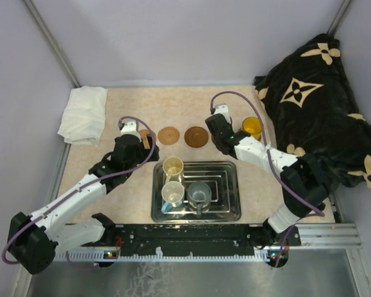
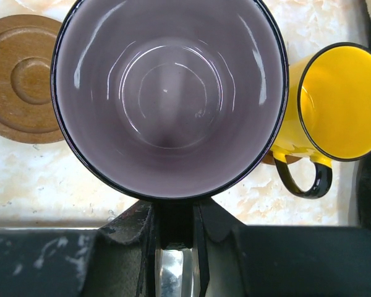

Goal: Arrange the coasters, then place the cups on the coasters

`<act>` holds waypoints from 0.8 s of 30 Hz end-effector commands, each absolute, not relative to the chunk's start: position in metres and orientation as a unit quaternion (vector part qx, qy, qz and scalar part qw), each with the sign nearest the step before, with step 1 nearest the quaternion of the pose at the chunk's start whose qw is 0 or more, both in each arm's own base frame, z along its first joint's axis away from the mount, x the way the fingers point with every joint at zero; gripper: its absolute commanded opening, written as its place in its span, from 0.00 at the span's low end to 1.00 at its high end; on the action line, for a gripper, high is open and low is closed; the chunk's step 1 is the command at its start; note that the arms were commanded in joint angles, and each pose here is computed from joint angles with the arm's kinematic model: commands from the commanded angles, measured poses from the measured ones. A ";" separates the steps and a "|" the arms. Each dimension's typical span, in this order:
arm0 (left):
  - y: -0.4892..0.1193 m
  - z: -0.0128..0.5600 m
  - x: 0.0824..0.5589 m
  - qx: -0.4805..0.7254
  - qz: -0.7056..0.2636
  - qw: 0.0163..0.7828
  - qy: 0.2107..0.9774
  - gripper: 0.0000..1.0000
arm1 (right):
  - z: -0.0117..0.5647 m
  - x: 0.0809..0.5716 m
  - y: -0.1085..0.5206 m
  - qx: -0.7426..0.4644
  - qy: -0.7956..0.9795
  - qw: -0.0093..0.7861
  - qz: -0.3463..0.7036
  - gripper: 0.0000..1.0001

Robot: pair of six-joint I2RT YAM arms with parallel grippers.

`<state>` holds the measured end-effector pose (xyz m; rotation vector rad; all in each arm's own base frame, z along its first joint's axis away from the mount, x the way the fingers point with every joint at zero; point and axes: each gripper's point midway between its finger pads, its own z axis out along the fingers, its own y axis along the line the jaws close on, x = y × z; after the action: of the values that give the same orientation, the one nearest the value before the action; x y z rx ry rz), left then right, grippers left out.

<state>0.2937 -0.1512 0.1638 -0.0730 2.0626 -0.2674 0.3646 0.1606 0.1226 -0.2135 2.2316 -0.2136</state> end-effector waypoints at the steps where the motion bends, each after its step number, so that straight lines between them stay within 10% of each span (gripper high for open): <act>1: -0.154 0.166 0.297 -0.024 -0.114 0.512 0.851 1.00 | 0.158 0.398 0.169 -0.044 0.866 0.496 -0.055 0.00; 24: -0.157 0.162 0.298 -0.021 -0.117 0.505 0.855 1.00 | 0.113 0.405 0.155 -0.026 0.878 0.476 -0.036 0.00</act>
<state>0.2942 -0.1546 0.1559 -0.0439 2.0873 -0.2633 0.3808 0.1460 0.0846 -0.1426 2.2617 -0.1534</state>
